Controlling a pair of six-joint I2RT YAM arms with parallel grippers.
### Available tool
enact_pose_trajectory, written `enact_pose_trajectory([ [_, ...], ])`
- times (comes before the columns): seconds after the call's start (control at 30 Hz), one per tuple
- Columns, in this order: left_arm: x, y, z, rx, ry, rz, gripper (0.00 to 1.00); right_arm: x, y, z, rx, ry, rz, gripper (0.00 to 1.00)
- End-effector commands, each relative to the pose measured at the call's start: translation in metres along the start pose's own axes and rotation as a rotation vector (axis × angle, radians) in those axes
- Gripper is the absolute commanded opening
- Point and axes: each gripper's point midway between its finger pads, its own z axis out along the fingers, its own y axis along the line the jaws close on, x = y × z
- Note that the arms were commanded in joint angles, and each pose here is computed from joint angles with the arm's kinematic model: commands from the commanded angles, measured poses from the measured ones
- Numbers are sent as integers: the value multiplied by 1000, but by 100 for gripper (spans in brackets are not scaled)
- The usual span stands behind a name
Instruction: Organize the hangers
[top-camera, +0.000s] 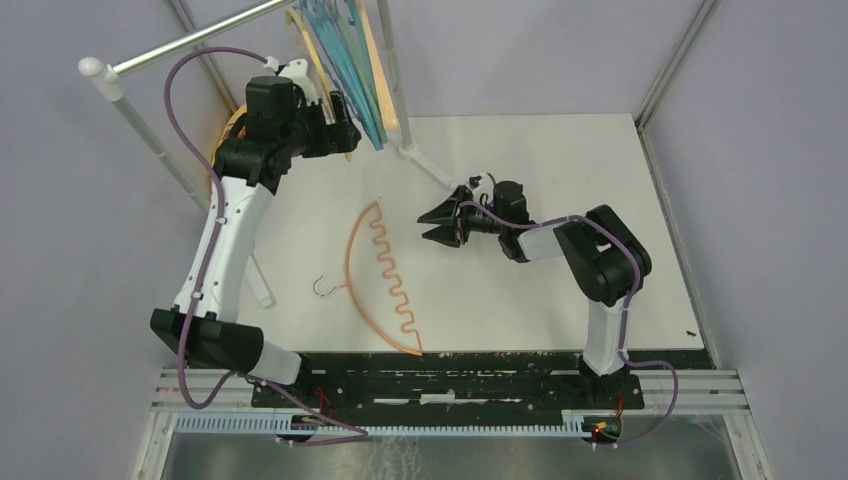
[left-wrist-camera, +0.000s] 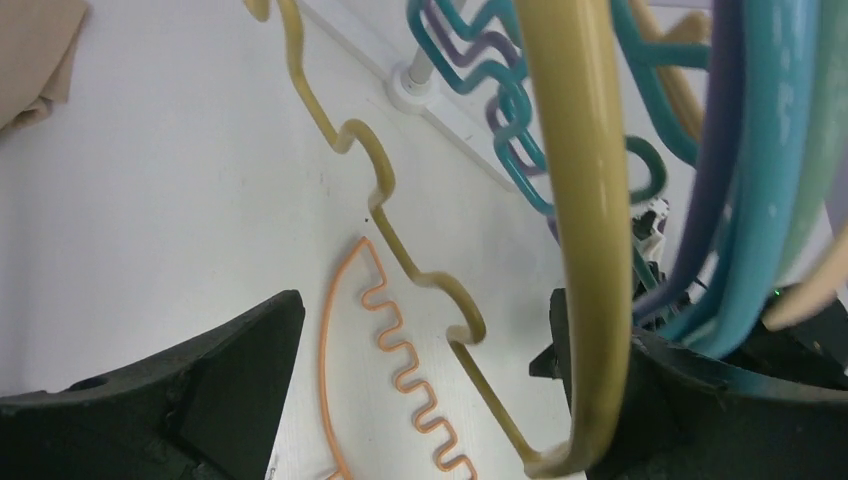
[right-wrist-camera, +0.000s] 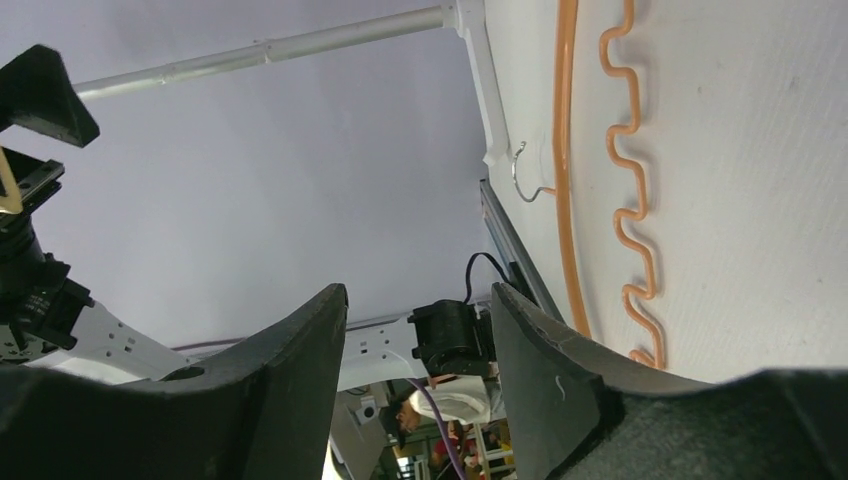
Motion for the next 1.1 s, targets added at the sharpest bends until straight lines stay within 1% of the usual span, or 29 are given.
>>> enact_pose_trajectory([
  [0.0,-11,-25,-44,145,-94,85,99,5,7,-6,9,14,-119,65],
  [0.17,19,-36,-72,247,-64,139,99,10,2,-19,162,4,-243,67],
  [0.3,45,-42,-96,310,-39,171,99,13,-8,-33,374,4,-414,68],
  [0.33,52,-42,-101,322,-32,174,99,13,-4,-34,416,7,-458,68],
  [0.43,72,-39,-111,322,-5,160,99,15,-6,-35,552,17,-589,68],
  [0.53,86,-32,-117,294,6,138,99,28,-13,-28,677,69,-697,67],
  [0.63,99,-18,-116,217,41,106,99,34,-20,-14,762,97,-783,67],
  [0.7,105,-4,-114,139,60,81,99,36,-28,-3,794,111,-794,66],
  [0.8,113,6,-116,80,72,48,99,37,-46,12,828,144,-788,65],
  [0.93,124,8,-116,76,66,14,99,42,-64,37,826,185,-793,64],
  [1.07,129,9,-118,75,63,7,99,57,-61,66,762,227,-807,64],
])
